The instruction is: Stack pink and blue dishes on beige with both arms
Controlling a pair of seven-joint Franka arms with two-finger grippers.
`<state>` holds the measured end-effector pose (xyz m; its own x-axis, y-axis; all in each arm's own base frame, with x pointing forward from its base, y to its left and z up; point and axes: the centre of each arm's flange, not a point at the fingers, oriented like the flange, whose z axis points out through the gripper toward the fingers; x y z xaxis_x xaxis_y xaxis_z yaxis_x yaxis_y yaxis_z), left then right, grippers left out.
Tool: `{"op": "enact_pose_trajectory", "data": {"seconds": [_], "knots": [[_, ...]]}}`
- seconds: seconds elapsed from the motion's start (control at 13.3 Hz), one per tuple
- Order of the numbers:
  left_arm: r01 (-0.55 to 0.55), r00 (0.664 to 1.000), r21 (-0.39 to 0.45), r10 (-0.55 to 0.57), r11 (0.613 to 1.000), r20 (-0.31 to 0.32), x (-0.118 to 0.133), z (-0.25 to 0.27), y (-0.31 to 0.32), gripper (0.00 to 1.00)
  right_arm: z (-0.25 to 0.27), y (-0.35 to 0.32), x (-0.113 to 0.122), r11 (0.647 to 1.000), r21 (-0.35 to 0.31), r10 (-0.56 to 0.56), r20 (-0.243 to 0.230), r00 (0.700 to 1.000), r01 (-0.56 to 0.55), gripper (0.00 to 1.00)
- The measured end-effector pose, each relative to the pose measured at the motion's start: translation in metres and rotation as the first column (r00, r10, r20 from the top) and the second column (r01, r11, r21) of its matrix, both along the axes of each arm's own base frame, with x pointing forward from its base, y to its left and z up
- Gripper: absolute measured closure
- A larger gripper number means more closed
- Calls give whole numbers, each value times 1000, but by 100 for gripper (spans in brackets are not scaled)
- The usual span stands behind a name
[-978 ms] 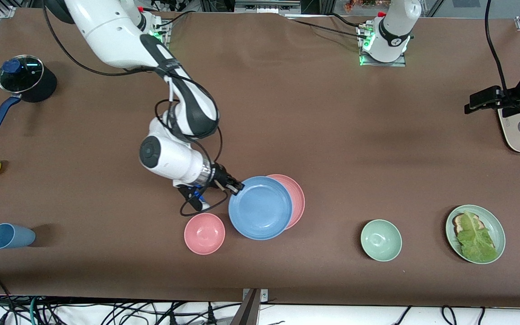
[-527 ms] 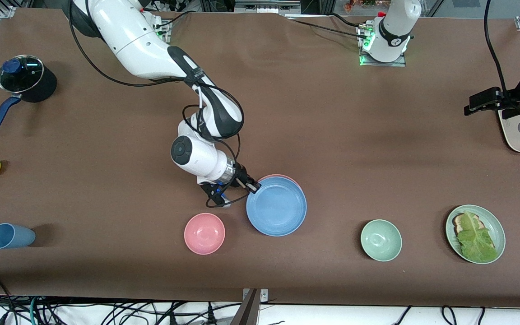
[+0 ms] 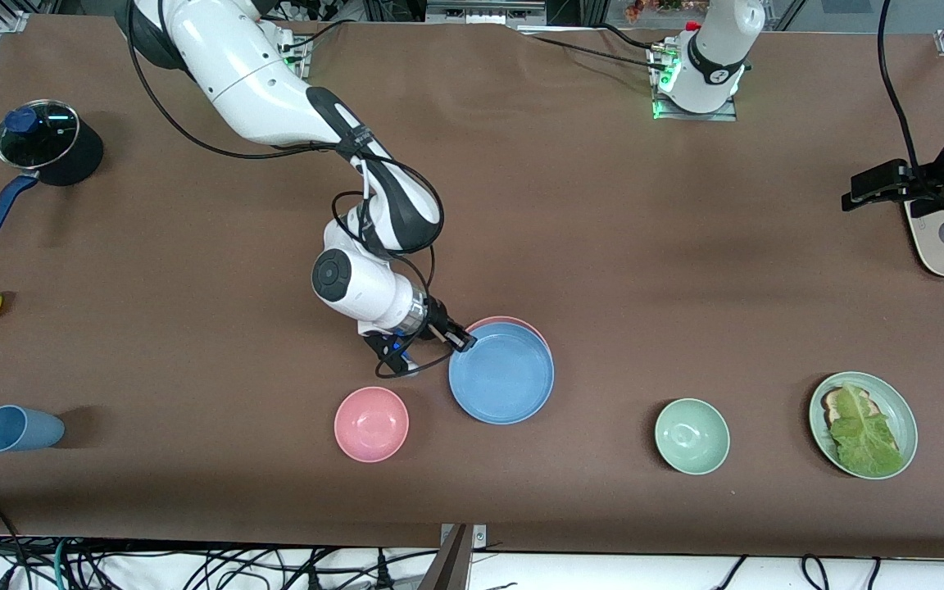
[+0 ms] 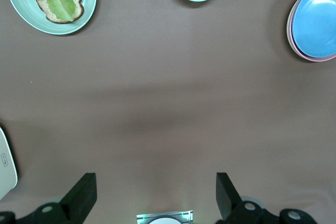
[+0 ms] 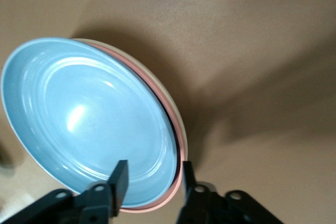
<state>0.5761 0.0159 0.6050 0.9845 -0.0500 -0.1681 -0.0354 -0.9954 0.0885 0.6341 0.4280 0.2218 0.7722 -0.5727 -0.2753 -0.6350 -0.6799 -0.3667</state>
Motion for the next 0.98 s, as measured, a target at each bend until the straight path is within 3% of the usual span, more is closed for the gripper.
{"op": "enact_pose_trajectory", "data": {"seconds": [0.23,0.38,0.53,0.68,0.98], "knots": [[0,1000,0,0,1000,0,0,0,0,0,32,-27,13,988,-131,85,-13,996,-86,14],[0,1000,0,0,1000,0,0,0,0,0,68,-53,20,965,-224,136,-24,990,-138,0],[1,1000,0,-1,1000,0,0,0,0,0,103,-87,24,924,-286,247,-56,967,-252,0],[1,1000,0,-1,1000,0,0,-1,-1,0,137,-139,28,860,-324,378,-114,919,-394,0],[3,1000,0,-3,1000,1,0,-1,-1,0,213,-265,26,755,-318,528,-222,820,-573,0]]}}
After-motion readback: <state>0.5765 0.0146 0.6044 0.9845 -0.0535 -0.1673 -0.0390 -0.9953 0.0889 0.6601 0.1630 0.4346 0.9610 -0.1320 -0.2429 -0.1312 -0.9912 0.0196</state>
